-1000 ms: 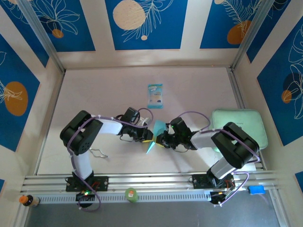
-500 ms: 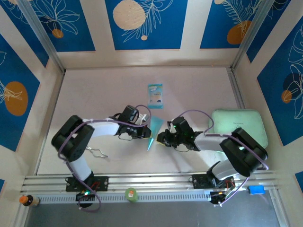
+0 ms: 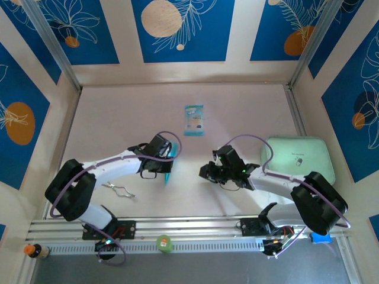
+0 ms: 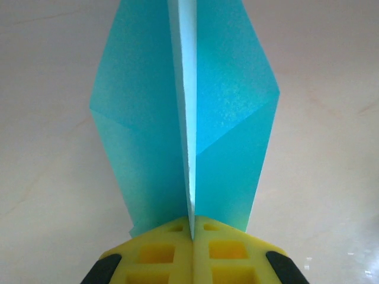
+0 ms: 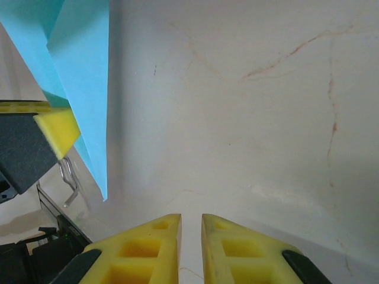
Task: Fold a paper plane with a square sheet of paper (pick it up from the middle)
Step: Turn over a paper plane at the center of the table.
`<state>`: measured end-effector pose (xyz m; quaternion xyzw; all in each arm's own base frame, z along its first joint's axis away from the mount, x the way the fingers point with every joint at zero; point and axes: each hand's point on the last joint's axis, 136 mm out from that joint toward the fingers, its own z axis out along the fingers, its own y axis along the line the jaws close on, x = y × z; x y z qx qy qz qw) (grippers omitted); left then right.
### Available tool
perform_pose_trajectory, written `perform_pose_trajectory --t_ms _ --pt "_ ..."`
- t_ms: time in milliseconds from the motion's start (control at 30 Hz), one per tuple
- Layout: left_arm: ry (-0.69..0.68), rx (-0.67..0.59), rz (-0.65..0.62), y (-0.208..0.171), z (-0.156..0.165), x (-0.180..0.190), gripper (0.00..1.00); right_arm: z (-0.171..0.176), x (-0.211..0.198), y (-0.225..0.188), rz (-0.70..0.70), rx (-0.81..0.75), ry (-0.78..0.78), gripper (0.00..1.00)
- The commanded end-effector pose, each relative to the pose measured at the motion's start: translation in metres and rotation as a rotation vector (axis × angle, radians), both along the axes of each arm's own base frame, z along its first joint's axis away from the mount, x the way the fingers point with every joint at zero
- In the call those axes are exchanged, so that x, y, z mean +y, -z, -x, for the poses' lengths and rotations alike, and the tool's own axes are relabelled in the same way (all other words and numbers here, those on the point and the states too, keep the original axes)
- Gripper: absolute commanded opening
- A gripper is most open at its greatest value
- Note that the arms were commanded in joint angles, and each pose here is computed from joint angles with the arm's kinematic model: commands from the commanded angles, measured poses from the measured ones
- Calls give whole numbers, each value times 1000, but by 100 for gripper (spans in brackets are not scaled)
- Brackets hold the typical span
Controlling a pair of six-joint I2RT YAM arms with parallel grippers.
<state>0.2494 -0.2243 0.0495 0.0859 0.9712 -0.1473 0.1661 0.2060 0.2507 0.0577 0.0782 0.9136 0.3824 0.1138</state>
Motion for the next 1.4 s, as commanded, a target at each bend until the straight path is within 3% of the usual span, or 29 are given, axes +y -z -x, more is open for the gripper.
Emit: perform_pose_trajectory --t_ms 0,700,1367 --pt "-26 -11 -99 3 8 21 1 -3 12 -9 -7 -26 -39 17" --pt "-5 25 -130 18 17 15 9 0 44 -10 -82 -12 -124 18" --pt "37 26 -44 17 27 -2 9 -39 98 -13 -201 49 -107 36"
